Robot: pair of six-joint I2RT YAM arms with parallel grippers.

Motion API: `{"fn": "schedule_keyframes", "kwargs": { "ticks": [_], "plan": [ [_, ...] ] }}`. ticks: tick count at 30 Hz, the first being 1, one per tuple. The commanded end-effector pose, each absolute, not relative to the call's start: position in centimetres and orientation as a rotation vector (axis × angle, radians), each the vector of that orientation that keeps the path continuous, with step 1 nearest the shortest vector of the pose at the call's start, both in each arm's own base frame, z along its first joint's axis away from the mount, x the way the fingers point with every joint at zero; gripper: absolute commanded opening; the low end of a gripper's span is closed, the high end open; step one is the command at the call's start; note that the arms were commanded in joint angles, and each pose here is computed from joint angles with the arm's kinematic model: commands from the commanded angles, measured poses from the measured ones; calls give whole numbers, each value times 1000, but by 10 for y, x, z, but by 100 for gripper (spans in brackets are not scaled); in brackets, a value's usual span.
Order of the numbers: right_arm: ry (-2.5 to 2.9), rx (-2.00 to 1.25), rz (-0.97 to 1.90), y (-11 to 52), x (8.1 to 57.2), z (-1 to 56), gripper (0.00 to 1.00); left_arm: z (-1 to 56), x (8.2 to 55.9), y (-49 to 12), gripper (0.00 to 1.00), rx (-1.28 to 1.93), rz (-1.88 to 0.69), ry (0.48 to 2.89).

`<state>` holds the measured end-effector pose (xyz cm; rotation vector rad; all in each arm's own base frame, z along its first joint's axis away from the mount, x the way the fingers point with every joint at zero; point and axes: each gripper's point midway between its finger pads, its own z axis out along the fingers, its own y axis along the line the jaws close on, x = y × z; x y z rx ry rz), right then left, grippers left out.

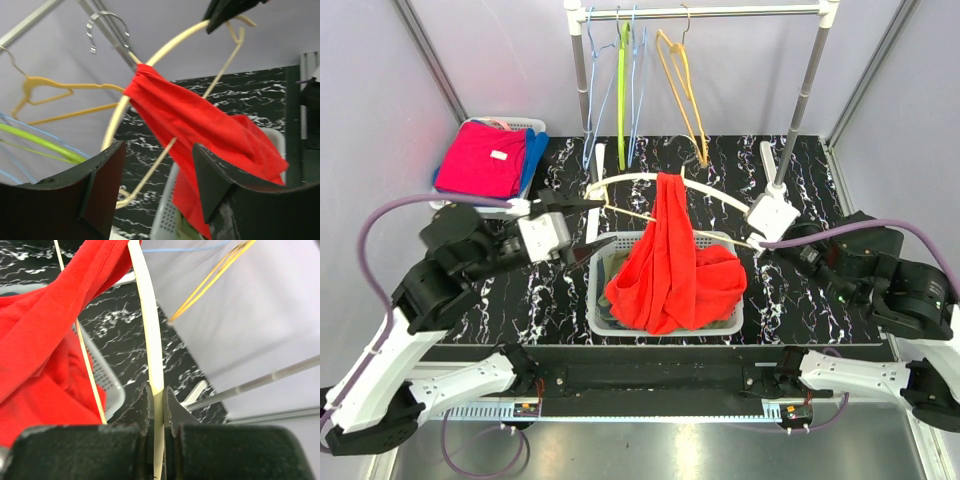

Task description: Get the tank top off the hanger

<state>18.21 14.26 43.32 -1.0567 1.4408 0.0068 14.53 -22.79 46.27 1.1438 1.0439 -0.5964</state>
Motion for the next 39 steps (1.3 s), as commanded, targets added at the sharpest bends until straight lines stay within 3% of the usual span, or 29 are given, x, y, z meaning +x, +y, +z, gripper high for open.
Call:
{"fn": "schedule_keyframes", "kwargs": {
  "ticks": [1, 6, 9, 27, 31, 35, 39],
  "plan": [
    [1225, -908, -86, 139, 197, 501, 0, 451, 141, -242, 58, 1163, -710, 1111],
    [1226, -946, -36, 150, 194, 501, 0, 434, 150, -260, 57, 1149, -775, 1141],
    [1233, -957, 7, 154, 190, 499, 0, 439, 161, -268, 63, 1076, -789, 1134],
    [1253, -976, 90, 161, 182, 487, 0, 448, 186, -288, 58, 913, -869, 1177],
    [1259, -978, 94, 161, 182, 485, 0, 447, 186, -292, 47, 915, -886, 1175],
    [1258, -977, 97, 161, 181, 484, 0, 447, 187, -292, 19, 912, -880, 1163],
    [1261, -973, 102, 162, 182, 483, 0, 448, 188, -292, 3, 907, -881, 1157]
  ]
}}
